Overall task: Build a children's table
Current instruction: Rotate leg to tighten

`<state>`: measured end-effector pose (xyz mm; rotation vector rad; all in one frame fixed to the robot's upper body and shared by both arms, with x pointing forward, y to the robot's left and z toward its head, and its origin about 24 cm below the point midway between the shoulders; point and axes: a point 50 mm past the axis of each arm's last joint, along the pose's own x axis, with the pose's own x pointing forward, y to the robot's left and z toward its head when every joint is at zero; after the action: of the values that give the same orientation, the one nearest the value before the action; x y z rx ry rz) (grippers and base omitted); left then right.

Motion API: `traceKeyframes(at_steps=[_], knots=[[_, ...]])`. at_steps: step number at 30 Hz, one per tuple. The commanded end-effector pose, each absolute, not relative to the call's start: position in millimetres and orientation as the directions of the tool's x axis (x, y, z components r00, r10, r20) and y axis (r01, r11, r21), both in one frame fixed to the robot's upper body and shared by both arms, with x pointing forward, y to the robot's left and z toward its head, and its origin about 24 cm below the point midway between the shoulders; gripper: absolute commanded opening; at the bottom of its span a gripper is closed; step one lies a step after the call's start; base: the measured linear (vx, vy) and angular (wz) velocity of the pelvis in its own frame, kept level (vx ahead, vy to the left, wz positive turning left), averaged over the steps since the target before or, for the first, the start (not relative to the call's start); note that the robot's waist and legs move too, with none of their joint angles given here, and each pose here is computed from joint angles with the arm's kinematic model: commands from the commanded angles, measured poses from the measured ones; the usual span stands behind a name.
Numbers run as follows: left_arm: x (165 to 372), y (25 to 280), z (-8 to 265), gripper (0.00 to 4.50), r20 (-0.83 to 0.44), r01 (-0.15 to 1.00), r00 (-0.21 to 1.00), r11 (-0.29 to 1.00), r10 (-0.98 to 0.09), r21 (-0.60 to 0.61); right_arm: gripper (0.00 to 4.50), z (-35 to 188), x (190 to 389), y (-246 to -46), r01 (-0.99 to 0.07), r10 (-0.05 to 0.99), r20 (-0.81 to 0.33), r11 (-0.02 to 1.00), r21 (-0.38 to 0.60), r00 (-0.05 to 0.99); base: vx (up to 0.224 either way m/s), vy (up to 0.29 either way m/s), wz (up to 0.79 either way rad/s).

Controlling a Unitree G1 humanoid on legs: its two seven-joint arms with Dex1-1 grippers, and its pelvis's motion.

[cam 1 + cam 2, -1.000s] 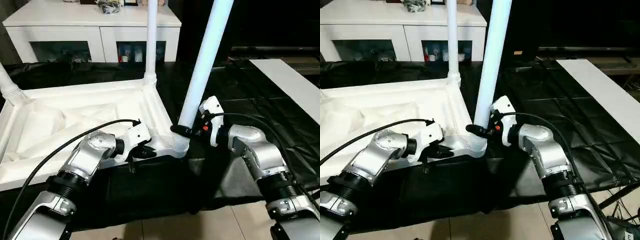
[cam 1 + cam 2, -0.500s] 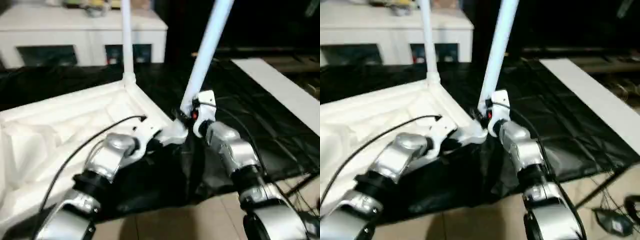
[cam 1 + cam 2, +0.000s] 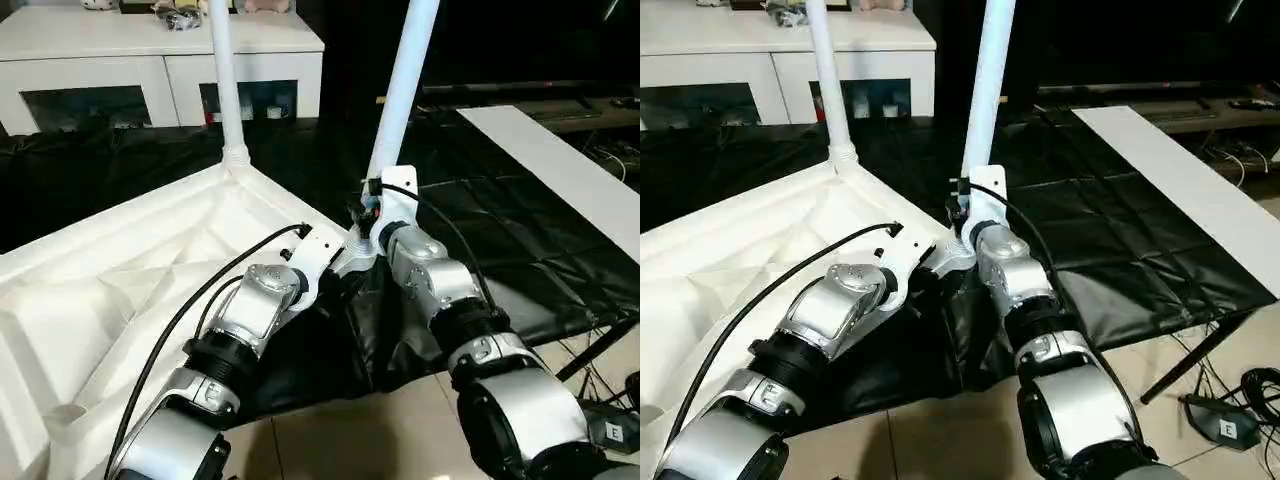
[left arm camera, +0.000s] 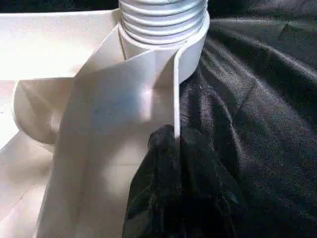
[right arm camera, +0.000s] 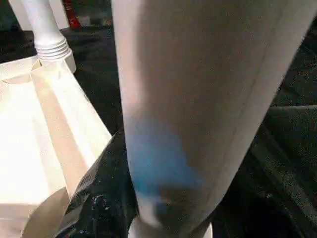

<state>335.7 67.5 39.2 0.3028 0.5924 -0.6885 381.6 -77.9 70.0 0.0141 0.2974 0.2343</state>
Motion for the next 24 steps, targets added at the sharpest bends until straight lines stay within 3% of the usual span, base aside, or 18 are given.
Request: traceKeyframes(at_steps=[1,8,11,12,15,20,24], knots=[[338.7,68.9,44.7,0.00,-0.599,0.668,0.627,0.739,-0.498,0.085,1.83,13.8,360.6,-106.3,-0.119,0.090,-0.520,0.993,-0.022,0.849,0.000,0.000,0.00],[341.3,72.9,45.3,0.00,-0.600,0.661,0.636,0.743,-0.485,0.100,1.83,17.7,364.1,-105.3,-0.115,0.097,-0.500,0.993,-0.006,0.860,-0.013,-0.031,0.09],[342.4,74.1,46.5,0.00,-0.589,0.671,0.639,0.734,-0.495,0.110,1.83,30.1,369.5,-95.5,-0.192,0.201,-0.425,0.979,0.066,0.882,0.123,-0.063,-0.20],[342.9,74.6,47.2,0.00,-0.583,0.674,0.641,0.730,-0.500,0.114,2.39,34.6,371.3,-93.7,-0.210,0.222,-0.400,0.975,0.073,0.889,0.097,0.037,-0.34],[344.2,75.8,48.6,0.00,-0.574,0.680,0.645,0.721,-0.504,0.131,2.53,40.7,374.0,-92.3,-0.226,0.245,-0.364,0.969,0.095,0.898,0.000,0.000,0.00],[349.1,82.6,56.8,0.00,-0.547,0.718,0.640,0.673,-0.539,0.178,3.05,72.6,384.2,-94.8,-0.330,0.352,-0.188,0.934,0.139,0.917,0.000,0.000,0.00],[350.6,86.8,58.0,0.00,-0.546,0.729,0.638,0.656,-0.544,0.198,3.40,78.7,385.0,-97.1,-0.358,0.377,-0.157,0.923,0.139,0.913,0.000,0.000,0.00]])
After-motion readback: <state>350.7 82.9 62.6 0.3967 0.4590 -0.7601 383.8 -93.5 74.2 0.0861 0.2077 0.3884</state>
